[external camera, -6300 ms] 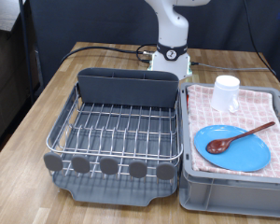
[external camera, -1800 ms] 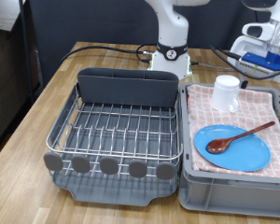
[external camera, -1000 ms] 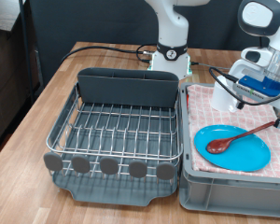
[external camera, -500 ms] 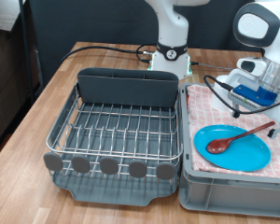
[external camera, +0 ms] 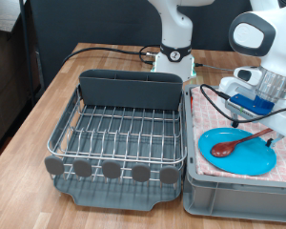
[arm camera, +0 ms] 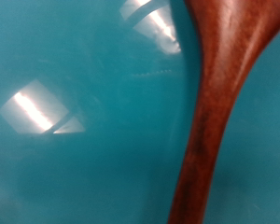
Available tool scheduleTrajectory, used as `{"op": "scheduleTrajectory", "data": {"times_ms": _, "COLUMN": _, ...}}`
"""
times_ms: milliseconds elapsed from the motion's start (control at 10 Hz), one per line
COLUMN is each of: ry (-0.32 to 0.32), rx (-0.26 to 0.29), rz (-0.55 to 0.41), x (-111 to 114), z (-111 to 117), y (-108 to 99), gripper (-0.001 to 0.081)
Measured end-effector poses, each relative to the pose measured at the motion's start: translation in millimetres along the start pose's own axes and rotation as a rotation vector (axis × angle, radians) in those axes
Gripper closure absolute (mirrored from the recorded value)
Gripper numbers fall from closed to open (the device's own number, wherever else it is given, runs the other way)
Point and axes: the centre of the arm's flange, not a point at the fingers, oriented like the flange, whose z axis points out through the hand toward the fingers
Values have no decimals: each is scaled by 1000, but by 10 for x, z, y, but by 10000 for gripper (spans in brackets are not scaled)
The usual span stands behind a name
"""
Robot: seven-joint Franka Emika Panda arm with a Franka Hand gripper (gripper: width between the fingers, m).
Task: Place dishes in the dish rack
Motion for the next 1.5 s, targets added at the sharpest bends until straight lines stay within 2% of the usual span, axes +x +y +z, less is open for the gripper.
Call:
{"op": "scheduleTrajectory", "data": {"times_ms": 500, "ry": -7, "rx": 37, "rz": 15, "x": -20, "z": 146, "y": 119, "gripper": 3}}
{"op": "scheduleTrajectory", "data": {"times_ms": 600, "ry": -7, "rx": 35, "rz": 13, "x": -23, "z": 151, "y": 128, "gripper": 108}}
{"op": "scheduleTrajectory", "data": {"times_ms": 700, "ry": -7, "rx": 34, "rz": 12, "x": -26, "z": 155, "y": 135, "gripper": 297}}
{"op": "scheduleTrajectory", "data": {"times_ms": 800, "ry": -7, "rx": 33, "rz": 12, "x": -29, "z": 158, "y": 140, "gripper": 297}}
{"op": "scheduleTrajectory", "data": {"times_ms": 900, "ry": -7, "rx": 32, "rz": 11, "x": -29, "z": 160, "y": 144, "gripper": 451}}
{"op": "scheduleTrajectory", "data": {"times_ms": 1000, "ry": -7, "rx": 32, "rz": 11, "x": -30, "z": 161, "y": 147, "gripper": 451}}
{"op": "scheduleTrajectory", "data": {"times_ms": 1100, "ry": -7, "rx": 32, "rz": 10, "x": -34, "z": 160, "y": 148, "gripper": 653}}
{"op": "scheduleTrajectory", "data": {"times_ms": 1200, "ry": -9, "rx": 31, "rz": 7, "x": -45, "z": 155, "y": 150, "gripper": 718}}
{"op": "scheduleTrajectory", "data": {"times_ms": 1500, "ry": -11, "rx": 31, "rz": -14, "x": -82, "z": 101, "y": 147, "gripper": 718}}
